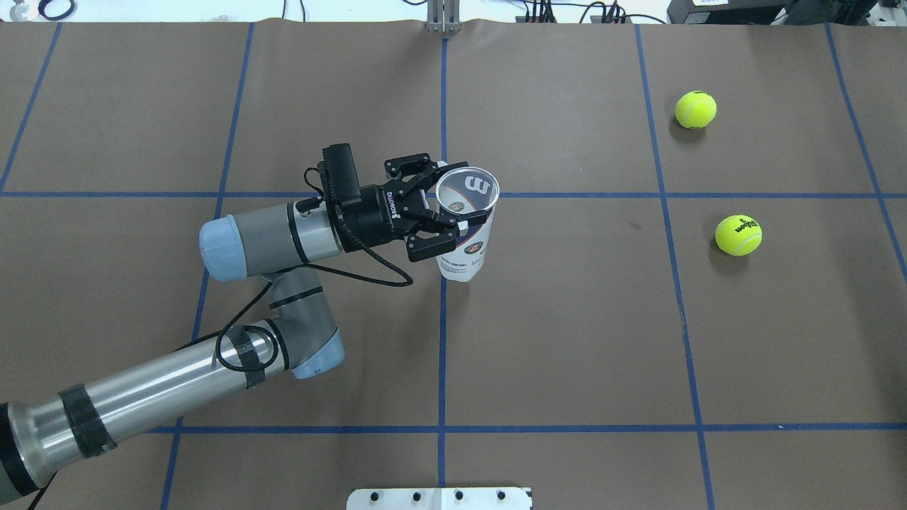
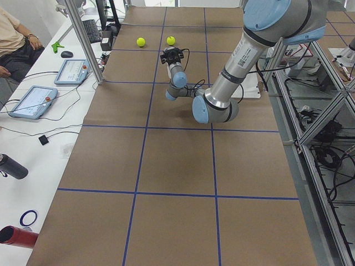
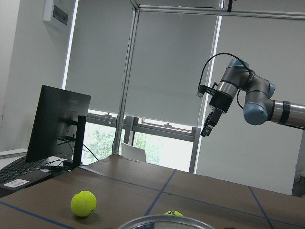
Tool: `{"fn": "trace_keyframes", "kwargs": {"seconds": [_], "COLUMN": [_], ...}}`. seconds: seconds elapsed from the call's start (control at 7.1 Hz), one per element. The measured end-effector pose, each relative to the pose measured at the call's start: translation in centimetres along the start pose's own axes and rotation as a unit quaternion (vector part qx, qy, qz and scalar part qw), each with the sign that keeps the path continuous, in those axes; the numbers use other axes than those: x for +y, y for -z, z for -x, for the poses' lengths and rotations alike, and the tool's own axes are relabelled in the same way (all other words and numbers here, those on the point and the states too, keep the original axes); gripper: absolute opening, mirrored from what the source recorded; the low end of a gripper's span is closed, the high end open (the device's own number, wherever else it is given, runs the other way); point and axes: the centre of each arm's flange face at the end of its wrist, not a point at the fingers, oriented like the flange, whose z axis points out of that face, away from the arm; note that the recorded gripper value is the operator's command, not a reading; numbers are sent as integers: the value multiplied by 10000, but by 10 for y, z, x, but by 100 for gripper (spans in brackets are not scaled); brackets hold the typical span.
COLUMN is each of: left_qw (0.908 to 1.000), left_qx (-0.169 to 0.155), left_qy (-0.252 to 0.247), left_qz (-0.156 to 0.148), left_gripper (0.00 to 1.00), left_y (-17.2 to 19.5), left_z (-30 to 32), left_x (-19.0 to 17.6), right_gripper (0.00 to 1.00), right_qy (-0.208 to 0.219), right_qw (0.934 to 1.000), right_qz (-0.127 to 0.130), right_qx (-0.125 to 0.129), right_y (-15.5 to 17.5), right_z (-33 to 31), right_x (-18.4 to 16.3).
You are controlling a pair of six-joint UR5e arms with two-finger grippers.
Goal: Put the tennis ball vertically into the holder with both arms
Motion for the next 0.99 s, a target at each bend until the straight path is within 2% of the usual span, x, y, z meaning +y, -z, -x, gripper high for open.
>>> {"fn": "trace_keyframes", "kwargs": {"seconds": [0.28, 0.56, 0.99], "left_qw": [9999, 9998, 9998], "left_qx": [-13, 15, 47], "left_qy": [-141, -167, -160], "left_qz": [-15, -64, -63], "left_gripper": [75, 75, 76], "left_y": [5, 7, 8], "left_z": [5, 4, 1], "left_x": [3, 2, 5], "right_gripper": [100, 100, 100], "right_qy": [-355, -638, -460], "right_qw": [9993, 9977, 9968], "right_qz": [61, 147, 208], "right_qx": [-32, 180, 620], "right_y": [-6, -33, -101], "right_z": [54, 129, 199], "right_x": [-7, -11, -16]}}
